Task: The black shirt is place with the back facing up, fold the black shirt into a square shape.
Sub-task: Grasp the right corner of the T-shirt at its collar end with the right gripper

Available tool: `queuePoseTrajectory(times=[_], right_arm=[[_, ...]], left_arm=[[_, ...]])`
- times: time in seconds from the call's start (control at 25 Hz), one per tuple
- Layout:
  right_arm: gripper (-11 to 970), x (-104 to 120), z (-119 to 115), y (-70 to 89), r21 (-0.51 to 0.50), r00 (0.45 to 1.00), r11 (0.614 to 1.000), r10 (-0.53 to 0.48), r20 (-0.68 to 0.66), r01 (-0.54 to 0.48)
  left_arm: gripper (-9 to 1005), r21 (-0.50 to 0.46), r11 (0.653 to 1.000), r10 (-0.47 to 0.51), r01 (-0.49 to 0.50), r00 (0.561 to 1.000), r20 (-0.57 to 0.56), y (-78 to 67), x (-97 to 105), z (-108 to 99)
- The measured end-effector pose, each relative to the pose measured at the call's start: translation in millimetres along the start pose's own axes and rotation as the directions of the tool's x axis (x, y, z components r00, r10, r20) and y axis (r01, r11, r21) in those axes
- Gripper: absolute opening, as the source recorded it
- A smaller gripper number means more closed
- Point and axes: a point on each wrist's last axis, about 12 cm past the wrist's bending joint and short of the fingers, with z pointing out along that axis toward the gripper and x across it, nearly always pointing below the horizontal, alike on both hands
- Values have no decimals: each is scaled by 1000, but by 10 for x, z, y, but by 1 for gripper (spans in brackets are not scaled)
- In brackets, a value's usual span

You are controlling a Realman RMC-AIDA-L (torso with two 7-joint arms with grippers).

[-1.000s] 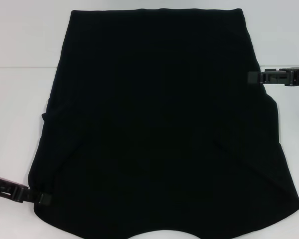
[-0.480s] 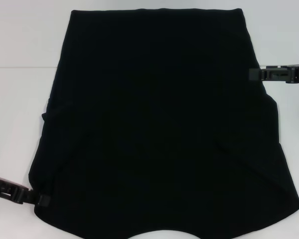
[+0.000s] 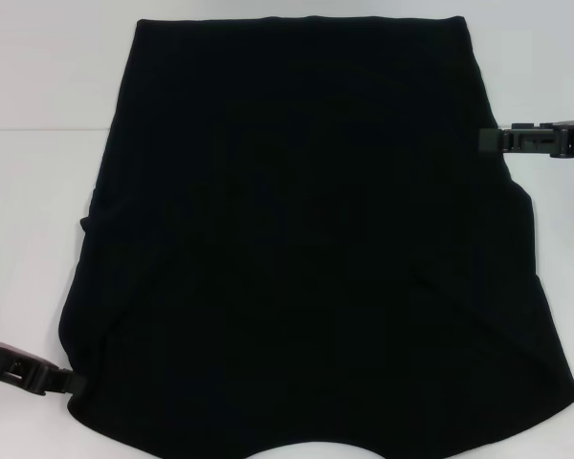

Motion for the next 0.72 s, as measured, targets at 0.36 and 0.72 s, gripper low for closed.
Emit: queuePoseTrajectory(times=[0.36,0.72], right_arm=[[886,39,-38,-44,22,999,999,25,-25,-25],[881,268,-320,-149,116,937,974,221,-271,-196]], left_arm=[[26,-15,1000,-9,9,999,38,25,-18,-38],[23,-5,1000,-11,12,996,87,26,-37,-60]])
